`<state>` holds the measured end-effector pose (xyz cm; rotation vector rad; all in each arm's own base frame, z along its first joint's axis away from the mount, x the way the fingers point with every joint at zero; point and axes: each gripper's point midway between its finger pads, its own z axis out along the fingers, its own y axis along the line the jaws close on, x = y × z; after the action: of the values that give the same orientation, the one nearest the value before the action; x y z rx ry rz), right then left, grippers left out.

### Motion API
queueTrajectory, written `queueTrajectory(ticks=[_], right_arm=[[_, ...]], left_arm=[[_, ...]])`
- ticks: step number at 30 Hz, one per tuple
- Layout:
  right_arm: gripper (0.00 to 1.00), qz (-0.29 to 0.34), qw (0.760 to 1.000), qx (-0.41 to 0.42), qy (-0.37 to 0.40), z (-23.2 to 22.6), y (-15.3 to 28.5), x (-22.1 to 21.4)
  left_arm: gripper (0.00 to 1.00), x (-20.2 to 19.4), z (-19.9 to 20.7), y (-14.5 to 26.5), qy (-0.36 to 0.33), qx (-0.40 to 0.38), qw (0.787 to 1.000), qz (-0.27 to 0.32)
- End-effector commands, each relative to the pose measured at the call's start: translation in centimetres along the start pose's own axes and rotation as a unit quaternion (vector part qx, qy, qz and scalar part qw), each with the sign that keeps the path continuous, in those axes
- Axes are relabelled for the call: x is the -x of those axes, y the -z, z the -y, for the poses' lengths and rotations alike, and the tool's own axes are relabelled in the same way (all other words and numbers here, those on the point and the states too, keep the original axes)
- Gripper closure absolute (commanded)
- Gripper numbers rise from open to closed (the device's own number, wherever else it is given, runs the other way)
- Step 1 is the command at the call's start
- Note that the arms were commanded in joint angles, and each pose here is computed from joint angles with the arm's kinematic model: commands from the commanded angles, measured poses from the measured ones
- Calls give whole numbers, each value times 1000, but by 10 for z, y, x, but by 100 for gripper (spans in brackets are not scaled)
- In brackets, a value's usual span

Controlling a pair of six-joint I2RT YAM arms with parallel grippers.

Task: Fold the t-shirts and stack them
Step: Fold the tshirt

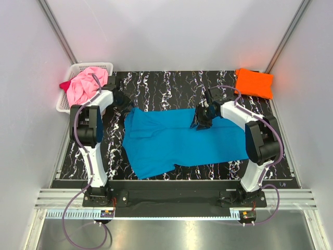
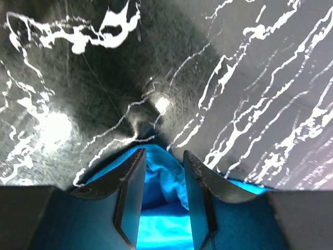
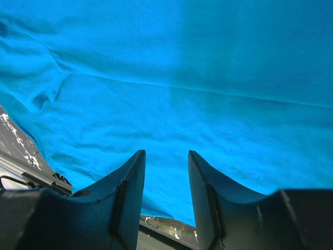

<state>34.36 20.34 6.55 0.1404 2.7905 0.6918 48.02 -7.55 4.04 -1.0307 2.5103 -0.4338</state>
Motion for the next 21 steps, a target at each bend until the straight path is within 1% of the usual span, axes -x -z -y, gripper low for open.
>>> queueTrajectory(ticks=[1,4,11,21], right_arm=[[55,11,1000,12,11,-9,5,1],[55,9,1000,8,10,-7,3,-1],[55,14,1000,2,7,-6,4,1],[55,14,1000,-2,3,-5,2,1]], left_arm=[[60,15,30,33,20,-66,997,22],[61,18,28,41,27,-64,997,36],[61,14,30,41,38,-79,996,11],[62,9,20,33,41,-54,998,-2]])
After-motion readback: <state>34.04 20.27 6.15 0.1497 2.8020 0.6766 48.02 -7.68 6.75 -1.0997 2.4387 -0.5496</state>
